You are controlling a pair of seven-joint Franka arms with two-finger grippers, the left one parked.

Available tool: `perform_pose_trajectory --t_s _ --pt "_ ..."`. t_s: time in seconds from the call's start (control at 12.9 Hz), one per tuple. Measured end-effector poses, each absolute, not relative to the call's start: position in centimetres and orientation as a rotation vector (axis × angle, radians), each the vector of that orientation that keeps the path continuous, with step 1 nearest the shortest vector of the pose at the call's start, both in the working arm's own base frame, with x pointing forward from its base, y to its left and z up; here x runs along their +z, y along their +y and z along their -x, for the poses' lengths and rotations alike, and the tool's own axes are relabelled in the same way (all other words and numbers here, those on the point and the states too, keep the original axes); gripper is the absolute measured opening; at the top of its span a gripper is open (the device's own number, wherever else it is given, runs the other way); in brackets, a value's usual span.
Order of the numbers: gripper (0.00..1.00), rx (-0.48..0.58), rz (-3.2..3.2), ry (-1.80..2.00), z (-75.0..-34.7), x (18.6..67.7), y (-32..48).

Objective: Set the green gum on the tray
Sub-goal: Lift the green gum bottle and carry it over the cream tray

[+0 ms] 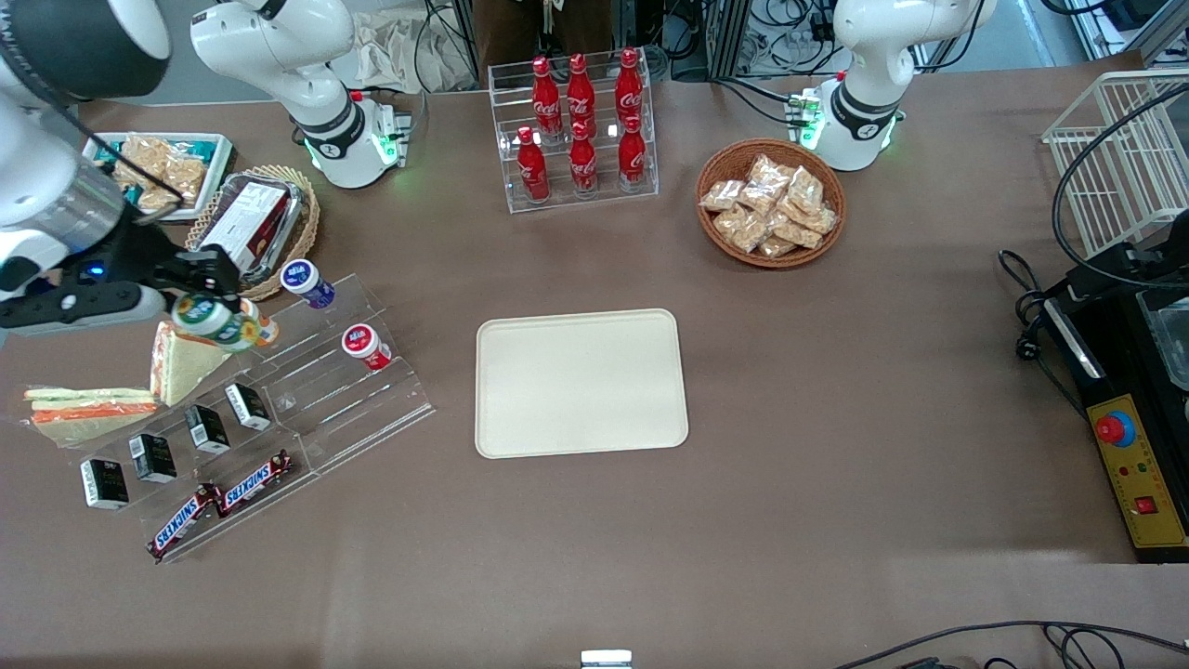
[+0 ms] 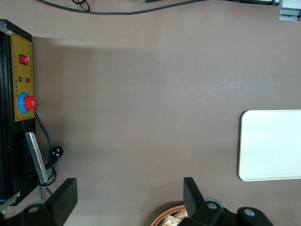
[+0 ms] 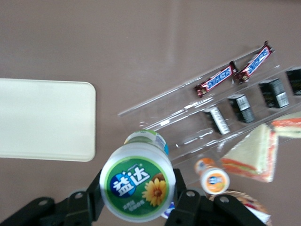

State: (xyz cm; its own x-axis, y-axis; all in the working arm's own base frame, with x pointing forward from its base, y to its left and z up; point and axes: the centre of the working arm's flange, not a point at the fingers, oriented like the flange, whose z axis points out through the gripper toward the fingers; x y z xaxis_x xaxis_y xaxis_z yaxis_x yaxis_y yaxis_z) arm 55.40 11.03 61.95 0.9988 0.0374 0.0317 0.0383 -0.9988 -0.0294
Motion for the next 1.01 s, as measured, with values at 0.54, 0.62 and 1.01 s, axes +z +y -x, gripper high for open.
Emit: perform_pose_trajectory --t_s 0.54,0.62,1.01 --pt "0.59 0.007 3.083 0.255 -55.4 56.3 25.8" --pt "0.59 -0.002 3.074 0.286 -55.7 54.8 27.4" --pt "0.59 -0.010 3.060 0.397 -53.9 43.4 34.0"
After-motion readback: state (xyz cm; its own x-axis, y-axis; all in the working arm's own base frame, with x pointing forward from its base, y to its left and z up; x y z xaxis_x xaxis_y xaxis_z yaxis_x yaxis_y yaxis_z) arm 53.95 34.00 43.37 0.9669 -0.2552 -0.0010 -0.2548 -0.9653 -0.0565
